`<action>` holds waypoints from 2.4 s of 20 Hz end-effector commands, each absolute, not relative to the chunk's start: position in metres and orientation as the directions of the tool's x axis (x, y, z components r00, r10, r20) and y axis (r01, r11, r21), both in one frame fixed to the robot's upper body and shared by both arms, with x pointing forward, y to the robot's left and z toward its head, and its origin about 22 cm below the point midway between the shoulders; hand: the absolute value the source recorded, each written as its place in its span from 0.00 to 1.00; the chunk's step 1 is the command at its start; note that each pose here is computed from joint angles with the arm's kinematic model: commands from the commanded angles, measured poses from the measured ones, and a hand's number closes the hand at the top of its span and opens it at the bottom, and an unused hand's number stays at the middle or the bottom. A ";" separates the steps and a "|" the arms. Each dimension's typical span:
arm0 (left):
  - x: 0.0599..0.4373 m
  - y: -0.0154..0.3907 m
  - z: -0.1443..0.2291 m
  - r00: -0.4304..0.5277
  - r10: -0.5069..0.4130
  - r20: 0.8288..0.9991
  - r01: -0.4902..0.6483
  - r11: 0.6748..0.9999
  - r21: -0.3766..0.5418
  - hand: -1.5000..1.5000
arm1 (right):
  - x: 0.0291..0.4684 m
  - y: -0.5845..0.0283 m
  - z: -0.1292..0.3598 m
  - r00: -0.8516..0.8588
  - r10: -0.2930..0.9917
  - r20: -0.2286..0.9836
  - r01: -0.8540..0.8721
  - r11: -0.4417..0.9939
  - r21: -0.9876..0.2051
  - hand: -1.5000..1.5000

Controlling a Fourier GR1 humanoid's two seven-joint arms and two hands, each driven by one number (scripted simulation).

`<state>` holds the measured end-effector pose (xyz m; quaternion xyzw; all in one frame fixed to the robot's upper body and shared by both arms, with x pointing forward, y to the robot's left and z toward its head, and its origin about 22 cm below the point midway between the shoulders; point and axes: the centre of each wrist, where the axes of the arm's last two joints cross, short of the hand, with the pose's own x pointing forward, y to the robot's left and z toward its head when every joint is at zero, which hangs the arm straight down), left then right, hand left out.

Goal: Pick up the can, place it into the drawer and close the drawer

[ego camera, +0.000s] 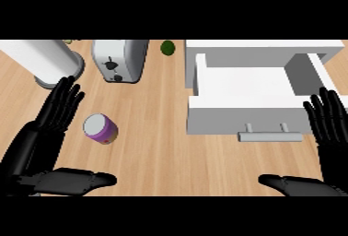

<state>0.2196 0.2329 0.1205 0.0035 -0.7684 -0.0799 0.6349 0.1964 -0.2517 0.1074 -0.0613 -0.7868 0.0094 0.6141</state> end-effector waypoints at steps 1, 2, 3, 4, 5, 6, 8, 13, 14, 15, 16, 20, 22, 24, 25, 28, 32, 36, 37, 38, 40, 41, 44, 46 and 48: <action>0.200 0.234 0.130 -0.168 -0.115 0.979 0.087 0.988 0.131 0.00 | 0.197 -0.261 0.089 -0.199 0.119 0.973 0.097 0.990 -0.101 0.00; 0.221 0.230 0.118 -0.142 -0.101 0.985 0.090 0.989 0.114 0.00 | 0.184 -0.257 0.123 -0.209 0.118 0.971 0.100 0.990 -0.099 0.00; 0.219 0.237 0.135 -0.158 -0.102 0.982 0.092 0.989 0.118 0.00 | 0.192 -0.252 0.089 -0.190 0.127 0.974 0.102 0.989 -0.109 0.00; 0.211 0.243 0.140 -0.166 -0.087 0.982 0.056 0.994 0.098 0.00 | 0.172 -0.275 0.096 -0.217 0.126 0.968 0.111 0.988 -0.104 0.00; 0.216 0.239 0.124 -0.126 -0.075 0.989 0.066 0.994 0.084 0.00 | 0.192 -0.271 0.103 -0.213 0.104 0.971 0.112 0.990 -0.082 0.00; 0.223 0.238 0.118 -0.127 -0.059 0.990 0.057 0.996 0.067 0.00 | 0.164 -0.266 0.090 -0.201 0.106 0.974 0.084 0.992 -0.091 0.00; 0.212 0.247 0.115 -0.138 -0.072 0.988 0.038 0.996 0.078 0.00 | 0.171 -0.264 0.103 -0.219 0.109 0.970 0.087 0.992 -0.092 0.00; 0.222 0.266 0.118 -0.101 -0.082 0.991 0.012 0.996 0.084 0.00 | 0.176 -0.277 0.079 -0.203 0.106 0.974 0.103 0.991 -0.086 0.00; 0.224 0.255 0.105 -0.092 -0.068 0.993 0.013 0.998 0.069 0.00 | 0.170 -0.285 0.086 -0.211 0.121 0.970 0.113 0.989 -0.098 0.00; 0.226 0.262 0.099 -0.105 -0.079 0.991 0.010 0.997 0.081 0.00 | 0.163 -0.281 0.072 -0.212 0.110 0.971 0.105 0.990 -0.089 0.00; 0.239 0.254 0.087 -0.098 -0.079 0.992 0.013 0.997 0.081 0.00 | 0.165 -0.277 0.095 -0.211 0.115 0.971 0.113 0.989 -0.092 0.00; 0.243 0.245 0.091 -0.088 -0.076 0.993 0.016 0.997 0.078 0.00 | 0.178 -0.284 0.081 -0.206 0.117 0.972 0.104 0.990 -0.097 0.00; 0.251 0.264 0.093 -0.081 -0.077 0.994 0.024 0.997 0.079 0.00 | 0.160 -0.289 0.082 -0.221 0.126 0.967 0.103 0.989 -0.105 0.00; 0.245 0.254 0.062 -0.079 -0.072 0.994 0.008 0.997 0.073 0.00 | 0.155 -0.286 0.060 -0.199 0.117 0.973 0.099 0.990 -0.099 0.00; 0.239 0.248 0.063 -0.086 -0.078 0.993 0.004 0.997 0.079 0.00 | 0.161 -0.301 0.078 -0.219 0.119 0.968 0.114 0.989 -0.096 0.00; 0.274 0.251 0.064 -0.077 -0.076 0.994 -0.003 0.997 0.076 0.00 | 0.151 -0.295 0.085 -0.192 0.115 0.975 0.103 0.990 -0.096 0.00; 0.255 0.262 0.049 -0.062 -0.082 0.995 -0.009 0.997 0.082 0.00 | 0.165 -0.293 0.076 -0.203 0.120 0.972 0.102 0.990 -0.101 0.00; 0.261 0.273 0.022 -0.050 -0.111 0.993 -0.038 0.993 0.109 0.00 | 0.161 -0.300 0.077 -0.212 0.137 0.968 0.104 0.988 -0.117 0.00; 0.256 0.270 0.008 -0.041 -0.087 0.995 -0.031 0.996 0.086 0.00 | 0.165 -0.299 0.069 -0.202 0.139 0.970 0.120 0.986 -0.116 0.00; 0.258 0.274 0.008 -0.034 -0.085 0.996 -0.035 0.996 0.084 0.00 | 0.159 -0.304 0.068 -0.208 0.108 0.972 0.104 0.991 -0.088 0.00; 0.256 0.269 0.008 -0.042 -0.107 0.993 -0.053 0.993 0.104 0.00 | 0.157 -0.317 0.070 -0.204 0.121 0.972 0.104 0.989 -0.101 0.00; 0.252 0.277 0.007 -0.054 -0.098 0.994 -0.054 0.994 0.095 0.00 | 0.165 -0.308 0.090 -0.200 0.115 0.973 0.114 0.989 -0.094 0.00; 0.252 0.286 -0.014 -0.026 -0.097 0.995 -0.044 0.994 0.096 0.00 | 0.158 -0.301 0.069 -0.204 0.120 0.972 0.094 0.990 -0.102 0.00; 0.255 0.281 -0.012 -0.030 -0.107 0.994 -0.071 0.992 0.105 0.00 | 0.172 -0.292 0.055 -0.208 0.127 0.970 0.113 0.988 -0.105 0.00; 0.255 0.310 -0.021 -0.024 -0.111 0.994 -0.073 0.991 0.109 0.00 | 0.171 -0.297 0.064 -0.210 0.124 0.970 0.100 0.989 -0.104 0.00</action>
